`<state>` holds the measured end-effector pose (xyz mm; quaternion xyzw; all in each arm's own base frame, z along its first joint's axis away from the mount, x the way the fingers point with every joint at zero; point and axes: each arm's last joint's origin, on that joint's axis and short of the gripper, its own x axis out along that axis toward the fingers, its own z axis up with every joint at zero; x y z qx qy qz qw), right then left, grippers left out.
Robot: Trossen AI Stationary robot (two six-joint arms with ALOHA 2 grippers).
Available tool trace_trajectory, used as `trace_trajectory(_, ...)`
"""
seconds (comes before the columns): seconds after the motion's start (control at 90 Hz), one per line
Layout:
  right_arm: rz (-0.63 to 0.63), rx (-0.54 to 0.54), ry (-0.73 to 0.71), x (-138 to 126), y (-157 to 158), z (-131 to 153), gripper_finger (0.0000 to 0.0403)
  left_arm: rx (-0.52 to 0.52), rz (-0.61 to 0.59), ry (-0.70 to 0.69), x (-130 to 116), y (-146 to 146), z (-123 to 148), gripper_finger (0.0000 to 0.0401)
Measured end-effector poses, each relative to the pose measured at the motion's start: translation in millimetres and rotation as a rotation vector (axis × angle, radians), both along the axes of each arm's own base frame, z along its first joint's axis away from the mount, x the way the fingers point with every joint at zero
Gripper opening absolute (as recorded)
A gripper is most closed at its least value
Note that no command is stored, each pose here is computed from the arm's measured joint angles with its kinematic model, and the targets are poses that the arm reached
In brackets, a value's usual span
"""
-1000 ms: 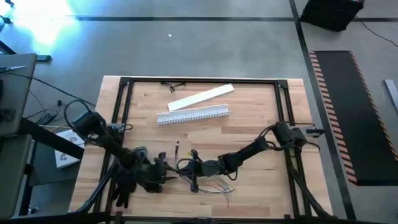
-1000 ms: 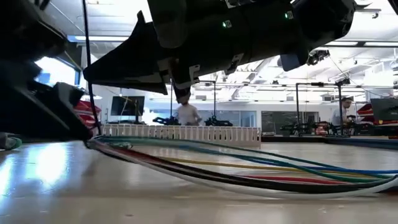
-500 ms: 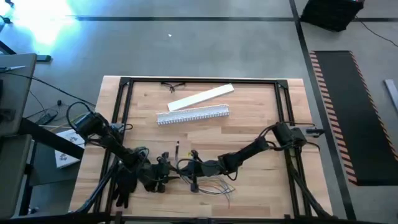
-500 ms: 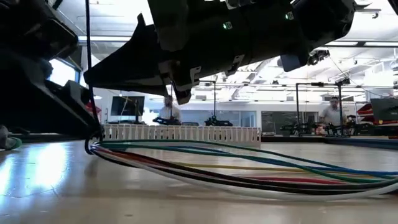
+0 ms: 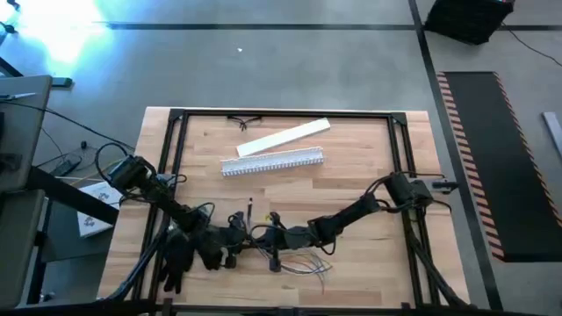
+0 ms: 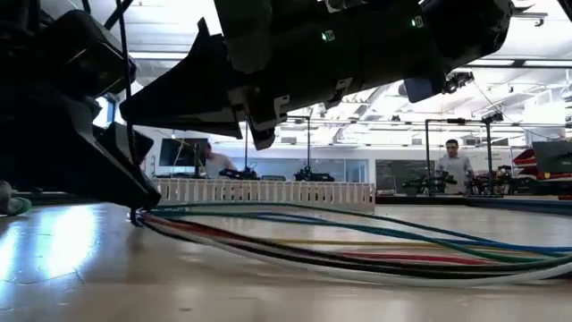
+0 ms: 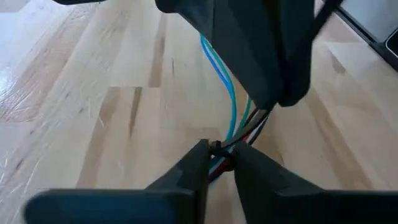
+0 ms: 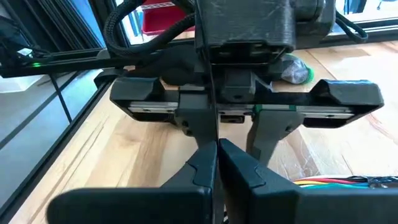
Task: Ziptie cables
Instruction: Wrap the black zip tie on the cable
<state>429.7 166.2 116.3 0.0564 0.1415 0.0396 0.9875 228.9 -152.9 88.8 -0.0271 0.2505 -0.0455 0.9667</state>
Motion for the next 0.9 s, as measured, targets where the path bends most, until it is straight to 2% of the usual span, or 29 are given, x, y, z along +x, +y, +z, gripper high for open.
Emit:
trace_trajectory(0.078,0.0,-0.002,0.003,-0.2,0.3,-0.3,0.0,0.0,0.0,0.001,-0.1,-0.1,-0.1,0.0007)
trace_trajectory(0.322,0.01,-0.011,0.004,-0.3,0.6,-0.5,0.0007,0.001,0.0,0.001,-0.1,0.0,-0.1,0.0002)
trace_trajectory(0.467,0.089,-0.025,0.011,-0.9,2.8,-1.0,0.0059,-0.002,0.002,0.001,-0.1,0.0,-0.1,0.0001)
trace_trajectory(0.656,0.046,-0.051,0.042,-1.4,0.8,-5.1,0.0146,-0.015,0.01,0.002,-0.1,0.0,0.0,0.0)
trace_trajectory(0.744,0.052,-0.084,0.048,-1.6,0.6,-7.4,0.0161,-0.039,0.029,0.004,0.7,1.2,0.0,0.0)
trace_trajectory(0.9,0.095,-0.191,0.045,-2.3,2.0,-9.0,0.0158,-0.106,0.078,0.013,3.6,5.5,0.0,0.0)
